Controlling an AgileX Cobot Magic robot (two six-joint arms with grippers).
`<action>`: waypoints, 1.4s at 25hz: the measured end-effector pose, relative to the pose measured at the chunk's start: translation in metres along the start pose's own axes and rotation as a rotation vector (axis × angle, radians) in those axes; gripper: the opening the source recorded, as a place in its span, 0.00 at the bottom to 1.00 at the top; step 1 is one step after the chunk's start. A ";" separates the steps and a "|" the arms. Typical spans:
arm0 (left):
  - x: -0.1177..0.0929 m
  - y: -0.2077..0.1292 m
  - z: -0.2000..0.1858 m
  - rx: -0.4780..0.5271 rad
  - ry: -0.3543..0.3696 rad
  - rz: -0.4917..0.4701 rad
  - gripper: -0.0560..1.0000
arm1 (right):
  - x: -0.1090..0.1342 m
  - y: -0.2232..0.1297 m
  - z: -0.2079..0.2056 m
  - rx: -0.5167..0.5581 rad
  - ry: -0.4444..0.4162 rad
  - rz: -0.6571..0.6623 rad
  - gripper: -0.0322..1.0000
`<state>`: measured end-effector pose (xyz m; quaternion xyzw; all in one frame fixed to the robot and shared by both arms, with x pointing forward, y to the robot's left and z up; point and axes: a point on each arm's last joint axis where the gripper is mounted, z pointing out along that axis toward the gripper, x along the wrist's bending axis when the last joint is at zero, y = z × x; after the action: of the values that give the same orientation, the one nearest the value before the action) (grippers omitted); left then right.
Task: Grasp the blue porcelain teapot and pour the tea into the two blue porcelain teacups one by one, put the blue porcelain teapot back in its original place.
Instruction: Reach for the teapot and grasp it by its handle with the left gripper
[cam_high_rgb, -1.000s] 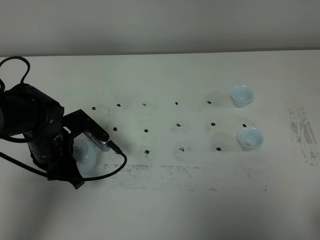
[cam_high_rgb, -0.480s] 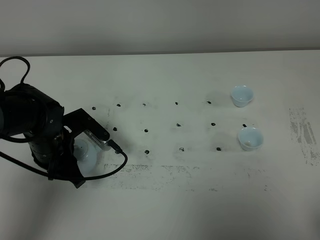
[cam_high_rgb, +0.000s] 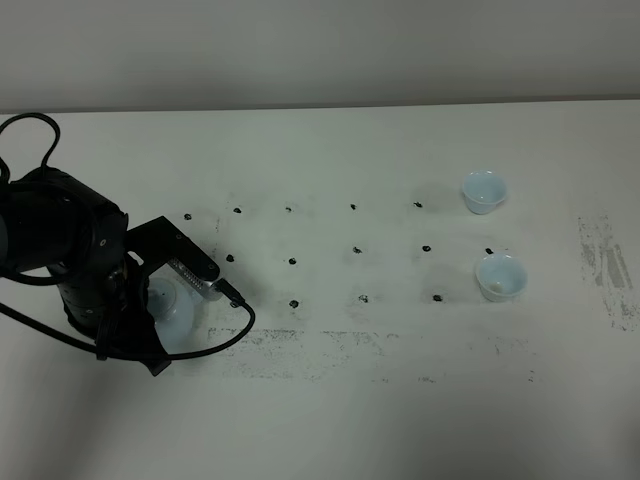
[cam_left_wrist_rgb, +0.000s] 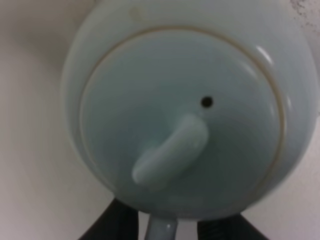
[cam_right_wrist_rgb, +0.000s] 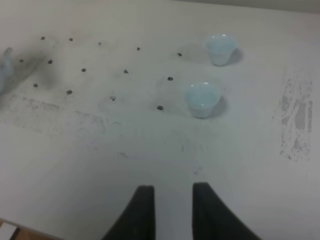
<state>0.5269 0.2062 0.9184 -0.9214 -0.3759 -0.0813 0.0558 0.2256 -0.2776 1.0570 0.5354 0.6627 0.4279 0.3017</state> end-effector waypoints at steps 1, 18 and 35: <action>0.000 0.000 0.000 0.000 0.000 0.000 0.35 | 0.000 0.000 0.000 0.000 0.000 0.000 0.24; -0.001 0.000 0.000 -0.002 -0.007 -0.007 0.35 | 0.000 0.000 0.000 0.000 0.000 0.000 0.24; -0.002 0.000 0.000 0.000 -0.017 -0.015 0.14 | 0.000 0.000 0.000 0.000 0.000 0.000 0.24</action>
<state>0.5258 0.2051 0.9180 -0.9192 -0.3832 -0.0738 0.0519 0.2256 -0.2776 1.0570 0.5354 0.6627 0.4279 0.3017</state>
